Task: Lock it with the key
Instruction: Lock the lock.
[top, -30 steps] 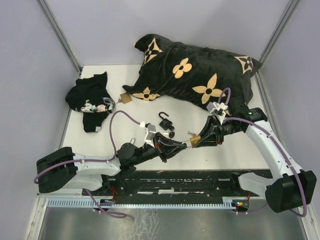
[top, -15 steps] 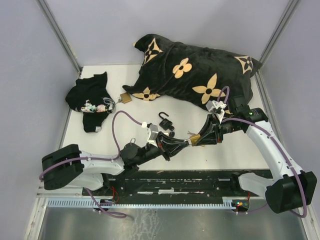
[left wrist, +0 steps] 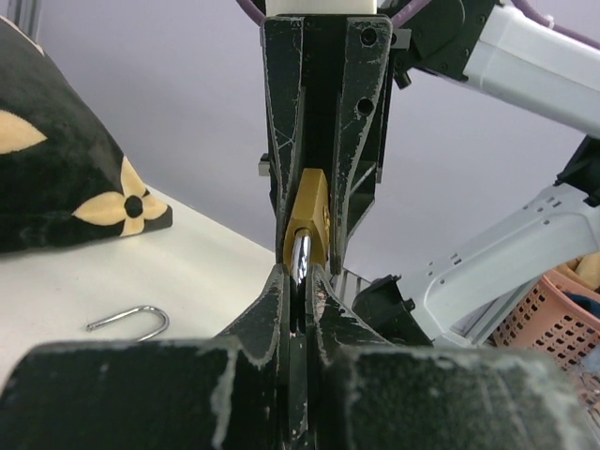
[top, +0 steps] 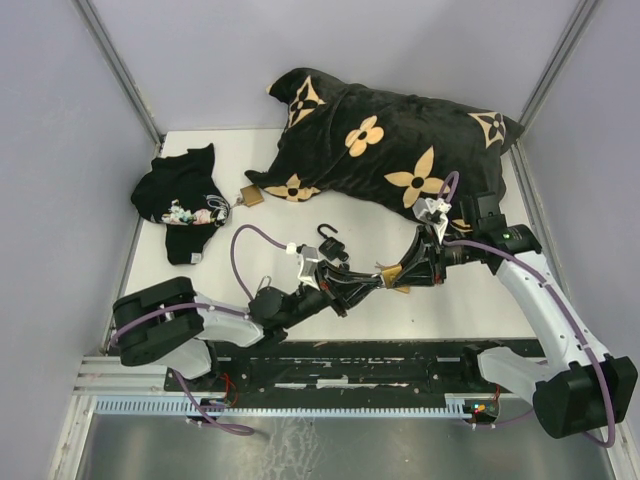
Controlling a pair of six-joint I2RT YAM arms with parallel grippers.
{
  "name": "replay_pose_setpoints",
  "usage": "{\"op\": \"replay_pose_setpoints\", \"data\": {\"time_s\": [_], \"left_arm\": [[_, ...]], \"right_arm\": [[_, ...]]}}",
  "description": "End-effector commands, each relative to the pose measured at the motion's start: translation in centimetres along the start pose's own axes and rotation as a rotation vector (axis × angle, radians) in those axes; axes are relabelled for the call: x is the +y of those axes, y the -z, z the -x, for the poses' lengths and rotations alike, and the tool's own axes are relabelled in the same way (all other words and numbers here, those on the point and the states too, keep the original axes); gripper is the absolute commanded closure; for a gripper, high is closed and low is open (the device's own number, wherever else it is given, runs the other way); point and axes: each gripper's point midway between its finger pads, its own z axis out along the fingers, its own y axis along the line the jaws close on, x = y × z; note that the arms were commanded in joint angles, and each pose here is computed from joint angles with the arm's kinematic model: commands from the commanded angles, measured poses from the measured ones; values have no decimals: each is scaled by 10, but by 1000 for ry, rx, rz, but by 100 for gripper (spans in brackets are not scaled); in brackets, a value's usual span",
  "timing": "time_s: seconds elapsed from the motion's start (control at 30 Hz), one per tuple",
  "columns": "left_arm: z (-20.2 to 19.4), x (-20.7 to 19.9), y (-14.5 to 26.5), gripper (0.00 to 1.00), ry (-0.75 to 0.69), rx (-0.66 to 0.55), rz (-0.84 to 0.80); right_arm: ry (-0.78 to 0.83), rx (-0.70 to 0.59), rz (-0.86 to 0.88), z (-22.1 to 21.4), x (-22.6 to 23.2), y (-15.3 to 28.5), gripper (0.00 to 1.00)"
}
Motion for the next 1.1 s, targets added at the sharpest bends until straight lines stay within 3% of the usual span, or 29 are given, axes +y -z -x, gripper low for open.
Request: {"op": "replay_pose_setpoints", "data": {"time_s": [0.0,0.2,0.37,0.57,0.87,1.07], "left_arm": [[48,-58,-48,97,58,-162,-210],[47,-70,-54,97,74,-162,-283],[49,-62,-28,94,91,-175,-244],[42,-41,16,77,78,-129,-122],[42,-28,36,39,67,-82,-21],[25,-11,31,34,65,0,71]], "right_arm": [[-1,-24,138,6,16,-18,98],[-30,-22,129,8,7,-23,98],[-25,-39,88,21,3,-14,98],[-32,-47,52,21,-5,-9,98],[-40,-52,87,18,-2,-10,98],[-40,-51,90,17,-2,-10,98]]}}
